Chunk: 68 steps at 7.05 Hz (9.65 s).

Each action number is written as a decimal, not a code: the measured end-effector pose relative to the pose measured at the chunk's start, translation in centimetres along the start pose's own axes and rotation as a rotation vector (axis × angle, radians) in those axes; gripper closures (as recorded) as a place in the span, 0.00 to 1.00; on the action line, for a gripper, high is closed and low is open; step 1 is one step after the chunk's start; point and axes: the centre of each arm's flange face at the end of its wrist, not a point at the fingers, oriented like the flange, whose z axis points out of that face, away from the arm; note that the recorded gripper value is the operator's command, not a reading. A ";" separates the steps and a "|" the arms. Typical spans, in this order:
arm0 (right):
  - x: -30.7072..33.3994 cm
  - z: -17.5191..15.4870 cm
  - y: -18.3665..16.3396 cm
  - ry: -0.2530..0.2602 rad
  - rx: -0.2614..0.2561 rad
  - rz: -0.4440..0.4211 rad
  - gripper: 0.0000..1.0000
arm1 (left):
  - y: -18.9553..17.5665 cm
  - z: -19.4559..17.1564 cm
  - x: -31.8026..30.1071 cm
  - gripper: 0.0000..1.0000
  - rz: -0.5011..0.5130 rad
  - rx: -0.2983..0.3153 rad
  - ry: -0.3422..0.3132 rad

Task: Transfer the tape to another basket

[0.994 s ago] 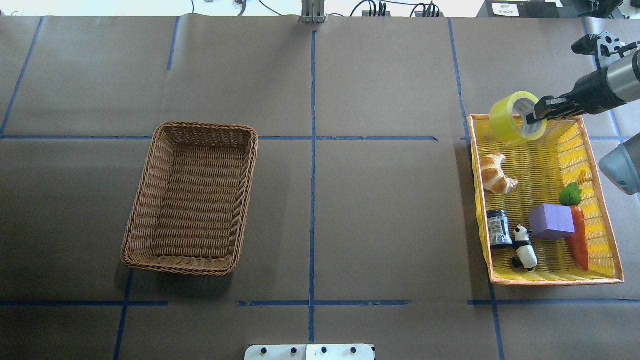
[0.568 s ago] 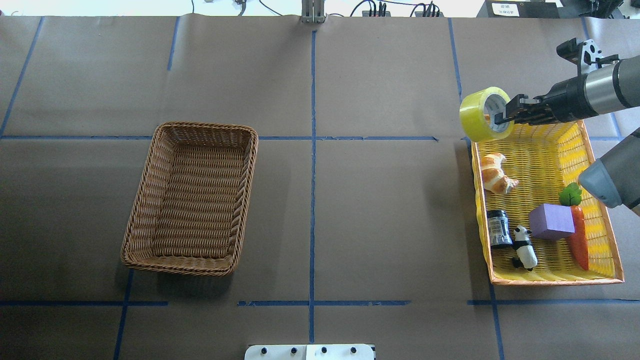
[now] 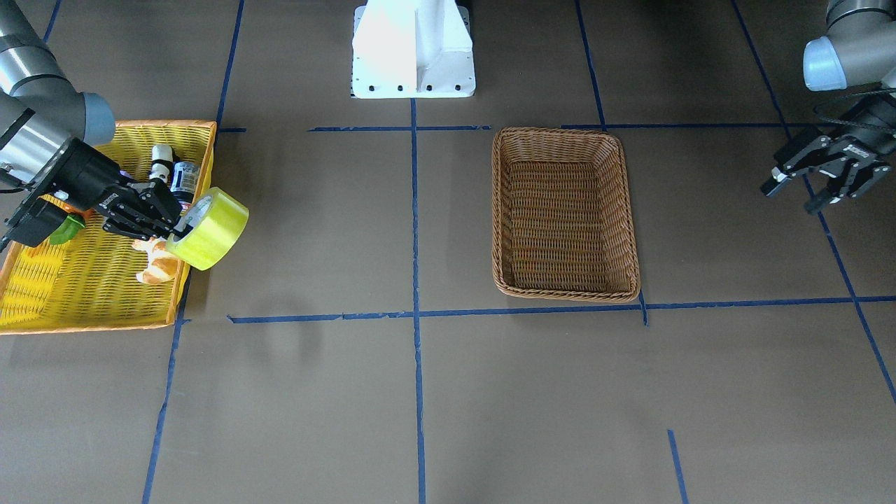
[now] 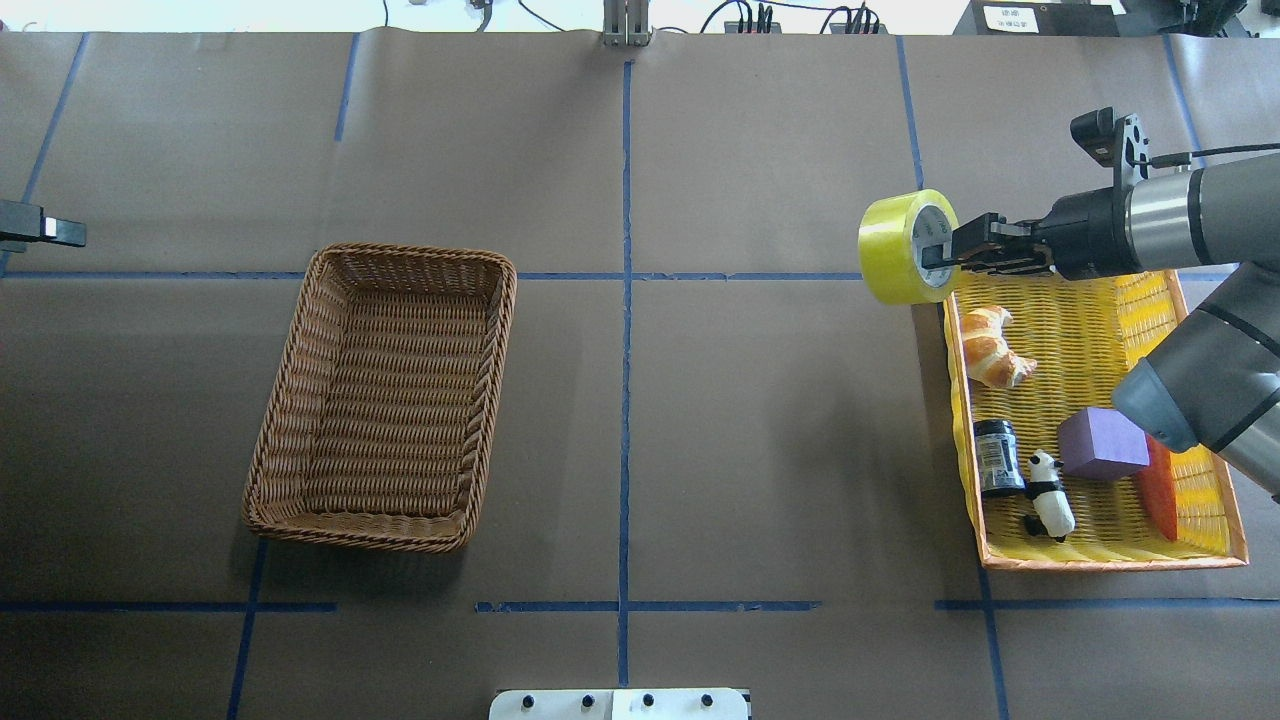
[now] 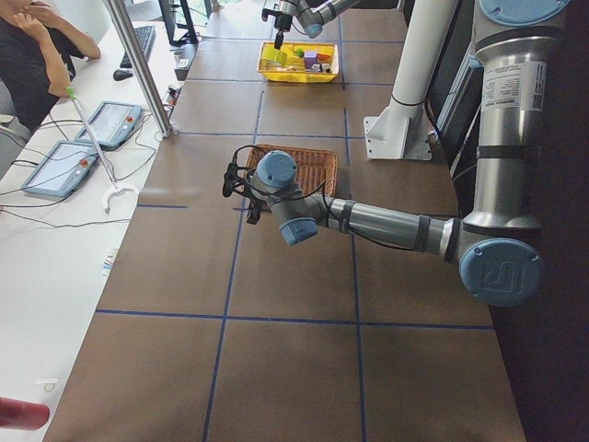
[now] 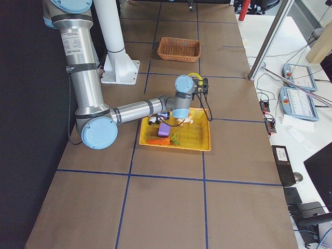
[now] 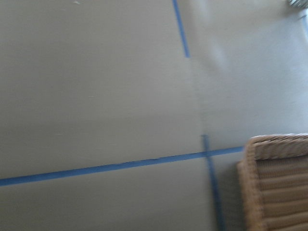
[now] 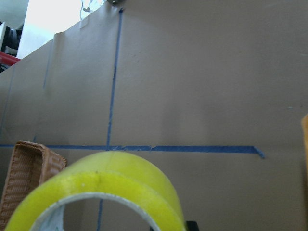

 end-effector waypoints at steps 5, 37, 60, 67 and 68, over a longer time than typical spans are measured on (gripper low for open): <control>-3.2 0.9 5.6 -0.288 -0.033 -0.066 1.00 | 7.1 4.7 24.7 0.00 -0.243 -0.099 0.360; -22.4 4.9 21.6 -0.814 -0.196 0.139 0.95 | 20.4 5.3 44.6 0.88 -0.744 -0.240 1.065; -9.6 -1.4 -2.1 0.207 -0.120 0.072 0.00 | 16.3 11.7 38.7 1.00 -0.371 -0.022 0.440; 6.3 -13.4 -5.6 0.555 -0.265 -0.269 0.00 | 11.1 20.8 27.7 0.07 -0.022 -0.109 -0.323; 6.6 -13.9 -5.5 0.556 -0.268 -0.272 0.00 | 11.2 22.2 27.0 0.00 -0.005 -0.126 -0.351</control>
